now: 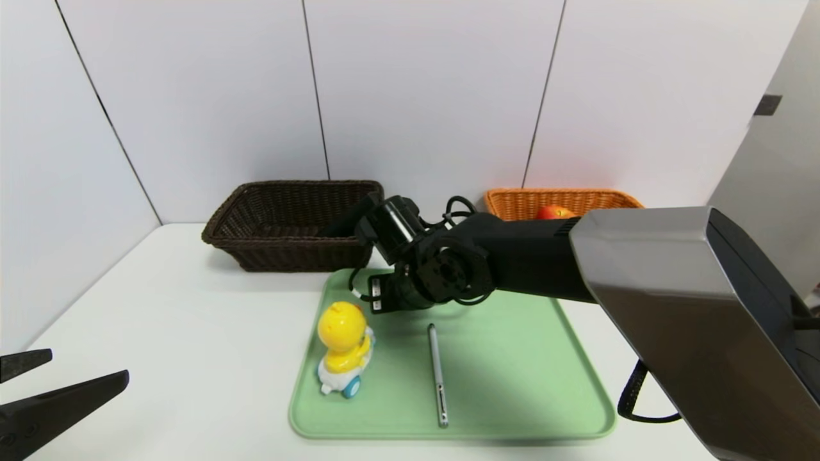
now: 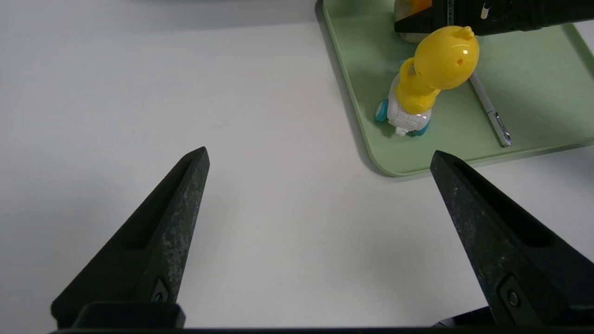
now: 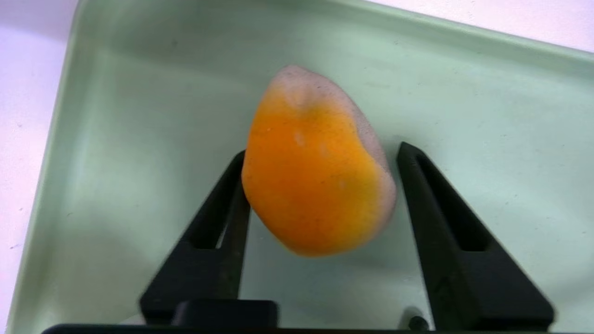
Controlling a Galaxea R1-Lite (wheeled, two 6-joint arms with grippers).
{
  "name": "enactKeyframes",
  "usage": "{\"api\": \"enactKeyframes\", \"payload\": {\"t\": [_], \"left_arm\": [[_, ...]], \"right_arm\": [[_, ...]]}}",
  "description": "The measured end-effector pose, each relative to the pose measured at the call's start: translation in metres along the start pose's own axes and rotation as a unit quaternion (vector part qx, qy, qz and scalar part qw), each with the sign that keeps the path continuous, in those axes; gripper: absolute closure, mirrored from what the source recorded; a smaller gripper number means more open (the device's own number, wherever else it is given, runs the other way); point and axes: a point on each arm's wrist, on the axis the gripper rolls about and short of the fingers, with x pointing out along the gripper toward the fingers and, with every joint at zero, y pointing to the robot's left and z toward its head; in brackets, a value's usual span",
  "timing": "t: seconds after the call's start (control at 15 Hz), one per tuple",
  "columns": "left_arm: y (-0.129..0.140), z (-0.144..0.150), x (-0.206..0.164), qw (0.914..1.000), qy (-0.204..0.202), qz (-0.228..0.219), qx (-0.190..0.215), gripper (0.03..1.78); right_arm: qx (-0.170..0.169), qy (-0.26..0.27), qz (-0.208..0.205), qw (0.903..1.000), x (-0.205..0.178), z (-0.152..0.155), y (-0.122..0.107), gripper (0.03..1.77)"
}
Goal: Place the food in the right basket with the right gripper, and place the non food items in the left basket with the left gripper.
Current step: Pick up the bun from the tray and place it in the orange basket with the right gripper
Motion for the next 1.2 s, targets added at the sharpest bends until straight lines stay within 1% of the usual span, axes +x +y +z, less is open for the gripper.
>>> {"api": "enactKeyframes", "payload": {"t": [0.13, 0.2, 0.27, 0.47, 0.73, 0.8, 0.87, 1.0, 1.2], "left_arm": [[0.000, 0.000, 0.000, 1.0000, 0.001, -0.001, 0.000, 0.12], [0.000, 0.000, 0.000, 1.0000, 0.001, -0.001, 0.000, 0.12], [0.000, 0.000, 0.000, 1.0000, 0.001, -0.001, 0.000, 0.12], [0.000, 0.000, 0.000, 1.0000, 0.001, -0.001, 0.000, 0.12], [0.000, 0.000, 0.001, 1.0000, 0.002, -0.001, 0.000, 0.12], [0.000, 0.000, 0.001, 1.0000, 0.002, -0.001, 0.000, 0.12], [0.000, 0.000, 0.001, 1.0000, 0.002, -0.001, 0.000, 0.12], [0.000, 0.000, 0.001, 1.0000, 0.003, 0.000, 0.000, 0.12], [0.000, -0.002, 0.002, 1.0000, 0.007, 0.000, 0.000, 0.12]], "right_arm": [[0.000, 0.001, 0.000, 1.0000, 0.000, -0.001, 0.001, 1.03], [0.000, 0.000, 0.000, 1.0000, 0.000, 0.000, 0.000, 1.25], [0.002, -0.002, 0.000, 1.0000, -0.001, 0.001, -0.001, 1.67], [0.011, -0.010, -0.001, 0.9999, -0.011, 0.009, -0.008, 1.68], [0.028, -0.035, -0.001, 0.9990, -0.036, 0.029, -0.025, 1.68], [0.036, -0.045, -0.003, 0.9983, -0.043, 0.036, -0.032, 1.68], [0.045, -0.059, -0.005, 0.9972, -0.051, 0.044, -0.041, 1.68], [0.072, -0.097, -0.013, 0.9926, -0.067, 0.063, -0.067, 1.68], [0.115, -0.143, -0.034, 0.9825, -0.092, 0.088, -0.114, 1.68]]}}
